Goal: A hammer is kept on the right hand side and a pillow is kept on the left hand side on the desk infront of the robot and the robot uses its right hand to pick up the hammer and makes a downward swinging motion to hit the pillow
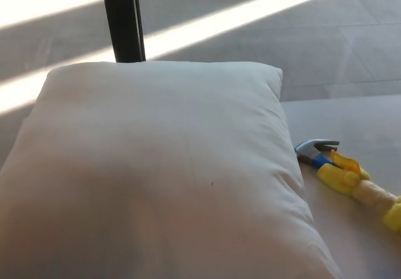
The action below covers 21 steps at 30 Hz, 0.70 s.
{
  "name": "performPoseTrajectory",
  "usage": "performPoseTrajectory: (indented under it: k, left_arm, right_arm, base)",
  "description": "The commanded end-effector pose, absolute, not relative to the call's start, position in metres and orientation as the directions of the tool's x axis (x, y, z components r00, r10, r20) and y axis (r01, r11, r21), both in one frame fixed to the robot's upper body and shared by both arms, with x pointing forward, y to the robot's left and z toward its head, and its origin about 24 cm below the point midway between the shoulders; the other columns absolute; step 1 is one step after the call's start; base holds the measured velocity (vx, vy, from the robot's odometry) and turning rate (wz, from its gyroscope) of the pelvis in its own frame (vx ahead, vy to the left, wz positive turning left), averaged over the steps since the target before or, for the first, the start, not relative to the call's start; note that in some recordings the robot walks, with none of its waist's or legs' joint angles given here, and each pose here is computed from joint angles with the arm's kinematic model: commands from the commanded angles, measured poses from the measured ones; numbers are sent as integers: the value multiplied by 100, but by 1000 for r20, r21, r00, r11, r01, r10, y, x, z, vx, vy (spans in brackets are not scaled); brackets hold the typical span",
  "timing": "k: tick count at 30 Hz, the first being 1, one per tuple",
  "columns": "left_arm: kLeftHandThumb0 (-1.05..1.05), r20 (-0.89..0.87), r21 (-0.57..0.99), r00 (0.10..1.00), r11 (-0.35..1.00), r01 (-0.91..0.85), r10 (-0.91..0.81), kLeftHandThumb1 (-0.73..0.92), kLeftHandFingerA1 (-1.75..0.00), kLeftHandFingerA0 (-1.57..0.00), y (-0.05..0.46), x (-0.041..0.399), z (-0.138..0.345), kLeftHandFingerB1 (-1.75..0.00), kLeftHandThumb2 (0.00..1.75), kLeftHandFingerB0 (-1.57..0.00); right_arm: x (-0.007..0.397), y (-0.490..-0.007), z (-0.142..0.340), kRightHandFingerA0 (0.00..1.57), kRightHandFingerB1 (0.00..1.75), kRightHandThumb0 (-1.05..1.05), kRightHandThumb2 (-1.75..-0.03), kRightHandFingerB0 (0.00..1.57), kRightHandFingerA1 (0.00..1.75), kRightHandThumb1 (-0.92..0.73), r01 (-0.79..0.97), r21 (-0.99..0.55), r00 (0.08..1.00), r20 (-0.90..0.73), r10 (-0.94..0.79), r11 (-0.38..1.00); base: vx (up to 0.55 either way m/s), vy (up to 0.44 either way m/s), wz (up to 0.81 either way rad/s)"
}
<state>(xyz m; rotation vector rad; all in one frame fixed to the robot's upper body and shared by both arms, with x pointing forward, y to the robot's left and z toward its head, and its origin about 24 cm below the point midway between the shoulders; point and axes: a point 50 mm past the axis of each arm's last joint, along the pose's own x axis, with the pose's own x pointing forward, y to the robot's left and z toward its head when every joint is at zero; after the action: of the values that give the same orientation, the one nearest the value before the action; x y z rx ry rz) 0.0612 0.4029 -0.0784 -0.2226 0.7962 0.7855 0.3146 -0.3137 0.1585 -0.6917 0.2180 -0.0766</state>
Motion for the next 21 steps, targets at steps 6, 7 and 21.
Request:
performPoseTrajectory:
  k: [6,7,21]
  left_arm:
    - [-105,-649,3,530,698,-716,546,10,-146,-76,410,86,-63,-136,126,-77]
    - [-102,-644,-4,538,700,-714,545,14,-142,-75,411,88,-62,-132,130,-73]
    - [-105,-631,31,534,706,-708,563,16,-141,-79,417,88,-56,-131,126,-92]
  right_arm:
    - [206,-385,142,24,55,-47,-82,36,66,-52,709,-241,702,160,-694,662]
    - [196,-386,128,30,41,-30,-59,47,65,-63,803,-206,591,155,-792,559]
    - [132,-407,31,2,36,-41,-62,20,54,-74,991,-56,103,-262,-959,122]
  base:
    - [0,0,0]
    - [0,0,0]
    - [0,0,0]
